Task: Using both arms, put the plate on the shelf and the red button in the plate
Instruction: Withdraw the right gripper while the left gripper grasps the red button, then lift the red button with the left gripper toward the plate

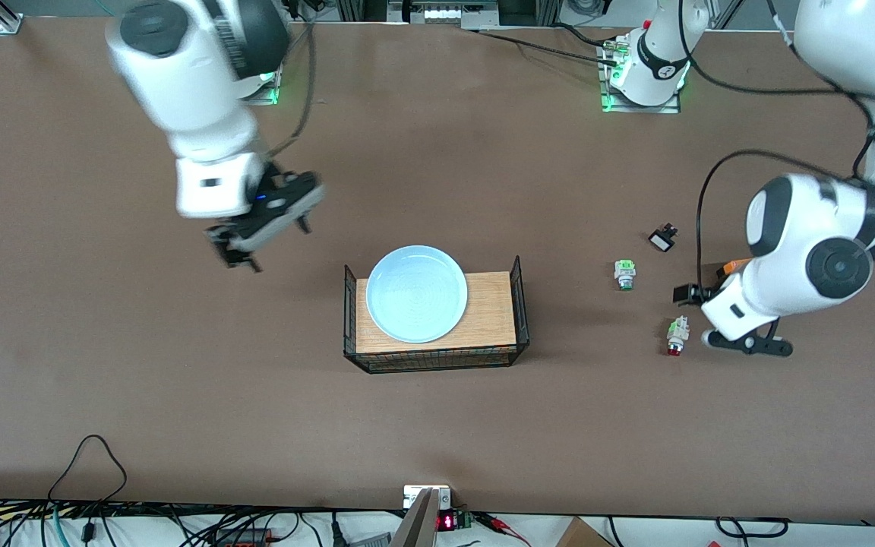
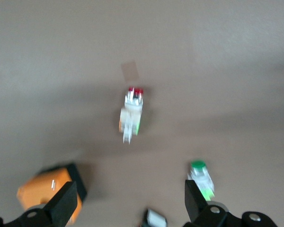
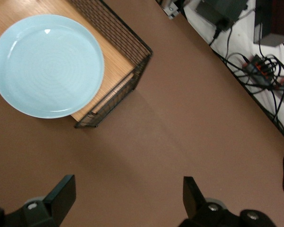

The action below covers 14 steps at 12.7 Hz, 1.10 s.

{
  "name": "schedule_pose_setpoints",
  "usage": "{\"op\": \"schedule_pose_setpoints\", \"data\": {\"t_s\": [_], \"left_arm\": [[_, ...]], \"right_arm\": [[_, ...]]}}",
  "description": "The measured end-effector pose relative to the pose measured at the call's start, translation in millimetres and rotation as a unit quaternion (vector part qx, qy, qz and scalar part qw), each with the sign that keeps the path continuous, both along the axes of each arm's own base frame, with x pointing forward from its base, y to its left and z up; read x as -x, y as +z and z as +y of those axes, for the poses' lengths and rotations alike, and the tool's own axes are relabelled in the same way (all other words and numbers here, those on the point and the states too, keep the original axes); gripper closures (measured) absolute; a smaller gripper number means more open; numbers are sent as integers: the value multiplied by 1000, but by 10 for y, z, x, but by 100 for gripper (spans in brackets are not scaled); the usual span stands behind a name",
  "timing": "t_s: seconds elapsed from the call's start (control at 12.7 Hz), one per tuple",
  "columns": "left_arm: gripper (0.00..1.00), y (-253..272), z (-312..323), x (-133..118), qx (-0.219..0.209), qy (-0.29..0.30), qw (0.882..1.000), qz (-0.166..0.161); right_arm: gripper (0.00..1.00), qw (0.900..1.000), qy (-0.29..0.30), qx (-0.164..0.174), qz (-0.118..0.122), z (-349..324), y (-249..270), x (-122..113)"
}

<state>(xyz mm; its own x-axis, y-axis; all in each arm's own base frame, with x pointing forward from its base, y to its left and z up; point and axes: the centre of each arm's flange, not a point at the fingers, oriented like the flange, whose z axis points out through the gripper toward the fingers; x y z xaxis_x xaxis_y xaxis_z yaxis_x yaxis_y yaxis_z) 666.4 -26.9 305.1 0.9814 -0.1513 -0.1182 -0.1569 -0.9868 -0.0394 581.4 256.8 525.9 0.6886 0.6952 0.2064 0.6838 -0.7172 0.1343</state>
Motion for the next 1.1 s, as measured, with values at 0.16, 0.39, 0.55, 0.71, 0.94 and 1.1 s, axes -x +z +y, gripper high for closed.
{"op": "schedule_pose_setpoints", "data": {"t_s": [0.16,0.39,0.55,0.71,0.94,1.1], "left_arm": [[0,-535,189,-76,11,-18,1000,-7],[0,-1081,287,-8,21,-30,999,-16],[5,-1272,237,104,25,-35,999,-27],[15,-1321,222,141,26,-36,999,-29],[50,-1244,223,95,26,-44,998,-39],[67,-1151,226,34,27,-58,997,-49]], "right_arm": [[0,998,-54,-15,15,-533,79,-136],[0,986,-153,-37,58,-1154,198,-138],[0,974,-211,-40,73,-1389,313,-68],[0,960,-264,-40,85,-1548,443,37],[0,936,-333,-46,109,-1648,626,233],[0,930,-347,-46,112,-1704,715,317]]}}
